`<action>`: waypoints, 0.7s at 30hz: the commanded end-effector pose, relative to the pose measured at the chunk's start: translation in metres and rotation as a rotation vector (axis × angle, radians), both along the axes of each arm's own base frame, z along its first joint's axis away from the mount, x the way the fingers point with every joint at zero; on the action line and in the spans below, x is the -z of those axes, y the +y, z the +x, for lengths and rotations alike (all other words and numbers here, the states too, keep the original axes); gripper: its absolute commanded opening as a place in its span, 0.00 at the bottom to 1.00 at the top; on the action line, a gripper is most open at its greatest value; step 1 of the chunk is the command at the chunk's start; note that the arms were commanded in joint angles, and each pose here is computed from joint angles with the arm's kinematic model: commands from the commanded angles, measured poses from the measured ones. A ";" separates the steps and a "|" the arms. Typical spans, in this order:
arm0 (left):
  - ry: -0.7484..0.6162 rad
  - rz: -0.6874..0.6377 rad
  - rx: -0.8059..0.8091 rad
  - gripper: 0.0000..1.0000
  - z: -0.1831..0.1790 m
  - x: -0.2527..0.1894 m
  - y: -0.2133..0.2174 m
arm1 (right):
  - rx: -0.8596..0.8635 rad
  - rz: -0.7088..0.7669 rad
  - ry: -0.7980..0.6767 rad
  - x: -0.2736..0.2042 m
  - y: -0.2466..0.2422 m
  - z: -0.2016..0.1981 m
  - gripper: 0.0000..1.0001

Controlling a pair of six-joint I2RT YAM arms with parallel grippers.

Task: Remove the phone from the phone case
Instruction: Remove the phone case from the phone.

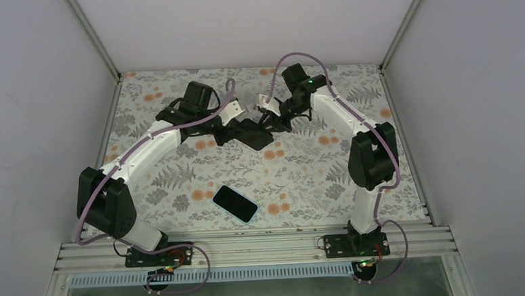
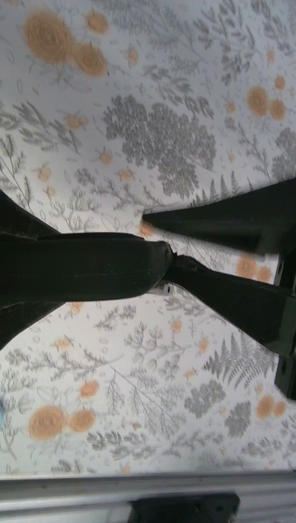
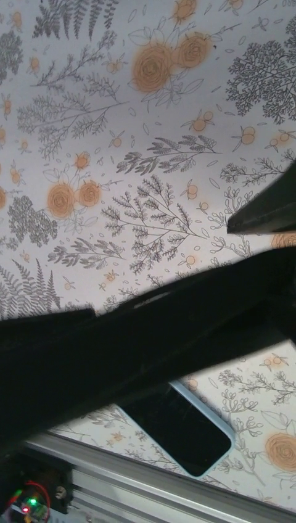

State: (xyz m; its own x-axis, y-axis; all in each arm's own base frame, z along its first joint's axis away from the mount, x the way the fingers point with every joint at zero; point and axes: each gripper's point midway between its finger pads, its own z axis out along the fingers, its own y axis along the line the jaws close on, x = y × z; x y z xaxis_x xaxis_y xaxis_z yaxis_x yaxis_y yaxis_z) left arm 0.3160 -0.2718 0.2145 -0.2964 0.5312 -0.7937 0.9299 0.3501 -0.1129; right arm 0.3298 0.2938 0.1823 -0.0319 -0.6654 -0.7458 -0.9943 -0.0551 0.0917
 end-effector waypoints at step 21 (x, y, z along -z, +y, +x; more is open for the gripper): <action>-0.817 -0.266 -0.298 0.57 0.093 -0.196 0.015 | -0.165 0.337 0.479 -0.096 0.033 -0.104 0.03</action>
State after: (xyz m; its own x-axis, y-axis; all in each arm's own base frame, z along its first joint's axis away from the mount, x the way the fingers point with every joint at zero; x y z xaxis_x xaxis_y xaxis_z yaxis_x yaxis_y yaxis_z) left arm 0.3588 -0.2822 0.2701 -0.0621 0.4491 -0.8913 0.9039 0.4040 0.1406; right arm 0.3047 0.3010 0.1890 -0.1766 -0.6241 -0.7611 -0.9630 -0.0503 0.2647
